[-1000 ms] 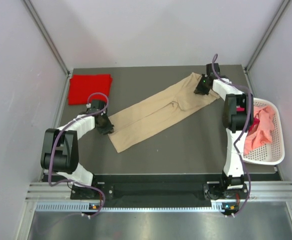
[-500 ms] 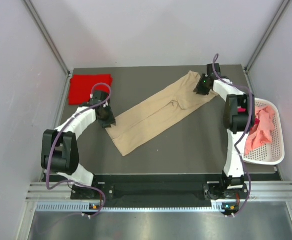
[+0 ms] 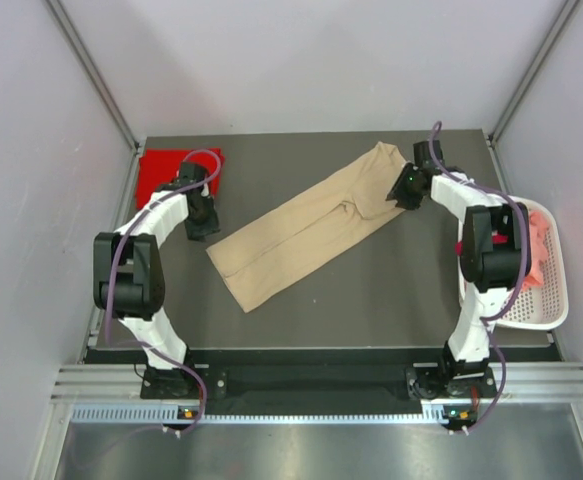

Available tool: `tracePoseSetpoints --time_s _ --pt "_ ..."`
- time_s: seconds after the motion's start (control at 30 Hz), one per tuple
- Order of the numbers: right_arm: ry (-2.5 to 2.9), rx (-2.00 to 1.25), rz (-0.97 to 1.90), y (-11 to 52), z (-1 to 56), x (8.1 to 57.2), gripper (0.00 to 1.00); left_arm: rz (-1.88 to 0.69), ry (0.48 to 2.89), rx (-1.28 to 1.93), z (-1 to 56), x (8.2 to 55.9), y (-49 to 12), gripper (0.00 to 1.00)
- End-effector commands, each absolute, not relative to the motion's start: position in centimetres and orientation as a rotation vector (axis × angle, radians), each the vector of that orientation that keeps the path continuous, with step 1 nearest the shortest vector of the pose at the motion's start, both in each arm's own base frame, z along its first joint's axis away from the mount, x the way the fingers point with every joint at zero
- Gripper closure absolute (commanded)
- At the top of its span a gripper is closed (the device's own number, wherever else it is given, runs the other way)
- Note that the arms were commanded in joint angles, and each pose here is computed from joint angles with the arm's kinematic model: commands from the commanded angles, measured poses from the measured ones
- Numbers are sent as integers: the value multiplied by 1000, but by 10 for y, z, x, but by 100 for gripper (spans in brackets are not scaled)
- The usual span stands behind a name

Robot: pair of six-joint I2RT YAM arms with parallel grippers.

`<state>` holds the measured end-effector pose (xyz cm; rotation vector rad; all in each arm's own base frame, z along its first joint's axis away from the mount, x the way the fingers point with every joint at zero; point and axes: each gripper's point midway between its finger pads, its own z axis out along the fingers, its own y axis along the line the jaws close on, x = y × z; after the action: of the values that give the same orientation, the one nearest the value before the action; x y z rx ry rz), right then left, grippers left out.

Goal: Fold and stack the t-shirts
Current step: Fold the tshirt

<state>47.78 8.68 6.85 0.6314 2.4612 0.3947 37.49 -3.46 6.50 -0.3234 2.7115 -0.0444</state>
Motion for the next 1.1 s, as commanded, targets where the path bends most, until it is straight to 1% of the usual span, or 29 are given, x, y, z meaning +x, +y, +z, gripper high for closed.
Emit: tracePoseSetpoints --time_s 0.0,0.1,0.13,0.23,0.3,0.4,0.43,0.53,0.7,0.97,1.03,1.07 --pt "2354 645 363 77 93 494 64 -12 2737 -308 58 375 -23 55" --pt "2329 678 331 64 91 505 67 -31 2759 -330 46 373 -19 54" --pt "2306 707 292 50 92 510 67 -35 2776 -332 41 371 -19 54" --pt "2270 748 293 32 91 525 71 -10 2810 -320 32 369 -15 55" --pt "2283 770 289 26 80 532 73 3 2821 -322 28 369 -12 55" --pt "2287 769 261 23 77 539 73 -5 2819 -318 26 371 -11 56" --pt "2276 816 226 1 74 540 73 -4 2824 -317 25 371 -11 56" --pt "2279 859 193 -18 61 544 73 28 2838 -317 23 368 -8 59" --pt "2231 913 152 -46 56 554 74 123 2856 -336 17 361 3 63" --pt "2178 914 150 -57 52 569 76 178 2859 -351 15 359 10 64" --pt "2154 900 179 -56 56 573 75 185 2854 -354 17 360 11 64" --pt "2153 894 178 -56 55 573 73 183 2854 -356 17 360 10 65"
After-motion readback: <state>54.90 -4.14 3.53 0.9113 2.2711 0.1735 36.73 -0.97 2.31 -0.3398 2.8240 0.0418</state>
